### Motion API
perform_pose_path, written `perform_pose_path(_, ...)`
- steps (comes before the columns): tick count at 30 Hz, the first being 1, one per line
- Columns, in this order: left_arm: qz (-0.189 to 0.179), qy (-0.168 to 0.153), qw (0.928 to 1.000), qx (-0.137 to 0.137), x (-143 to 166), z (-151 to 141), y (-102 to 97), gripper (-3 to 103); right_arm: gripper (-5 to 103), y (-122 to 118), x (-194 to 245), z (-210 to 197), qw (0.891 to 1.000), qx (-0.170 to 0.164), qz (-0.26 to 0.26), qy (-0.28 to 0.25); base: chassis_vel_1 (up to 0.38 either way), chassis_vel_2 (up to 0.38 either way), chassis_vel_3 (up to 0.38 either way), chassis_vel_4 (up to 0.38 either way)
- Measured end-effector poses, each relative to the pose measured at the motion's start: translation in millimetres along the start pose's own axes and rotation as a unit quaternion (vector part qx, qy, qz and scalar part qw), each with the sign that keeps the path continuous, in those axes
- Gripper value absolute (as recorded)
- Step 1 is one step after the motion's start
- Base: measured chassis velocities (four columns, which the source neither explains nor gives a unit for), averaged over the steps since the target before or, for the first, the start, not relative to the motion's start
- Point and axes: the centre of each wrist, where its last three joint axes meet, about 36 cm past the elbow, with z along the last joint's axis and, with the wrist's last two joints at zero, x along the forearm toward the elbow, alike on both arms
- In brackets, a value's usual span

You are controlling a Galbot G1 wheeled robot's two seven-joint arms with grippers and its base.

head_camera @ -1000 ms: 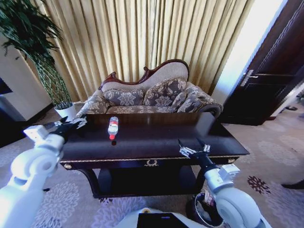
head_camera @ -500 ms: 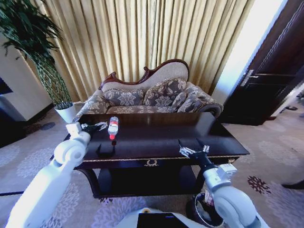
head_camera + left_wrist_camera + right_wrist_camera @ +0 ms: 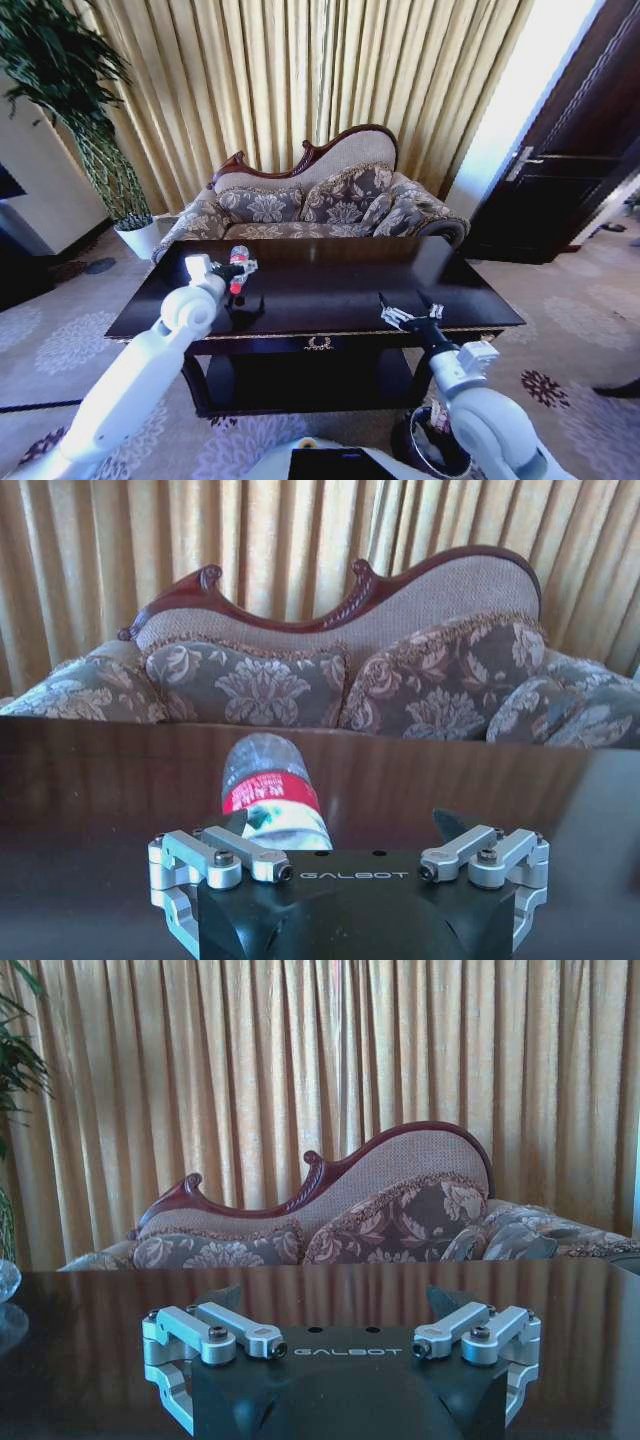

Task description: Move to the front of the table and place the trash on the table into the trash bin.

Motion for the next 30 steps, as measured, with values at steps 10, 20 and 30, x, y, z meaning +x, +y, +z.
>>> perform_pose_path(10,0.001,0.018,0.9998,-0.007,3,8,-3.9,100,100,-3,-7,1,1.0,-0.003,0.002,-0.001,0.0,0.0,0.0,0.0)
perform_pose_path(20,-0.011,0.023,0.9995,-0.017,9,6,0.7,100,100,-3,-10,5,1.0,-0.003,0.002,0.002,0.0,0.0,0.0,0.0)
perform_pose_path(30,-0.015,0.035,0.9992,-0.014,-2,10,6.6,100,100,-2,-10,5,1.0,-0.002,-0.001,0.003,0.0,0.0,0.0,0.0)
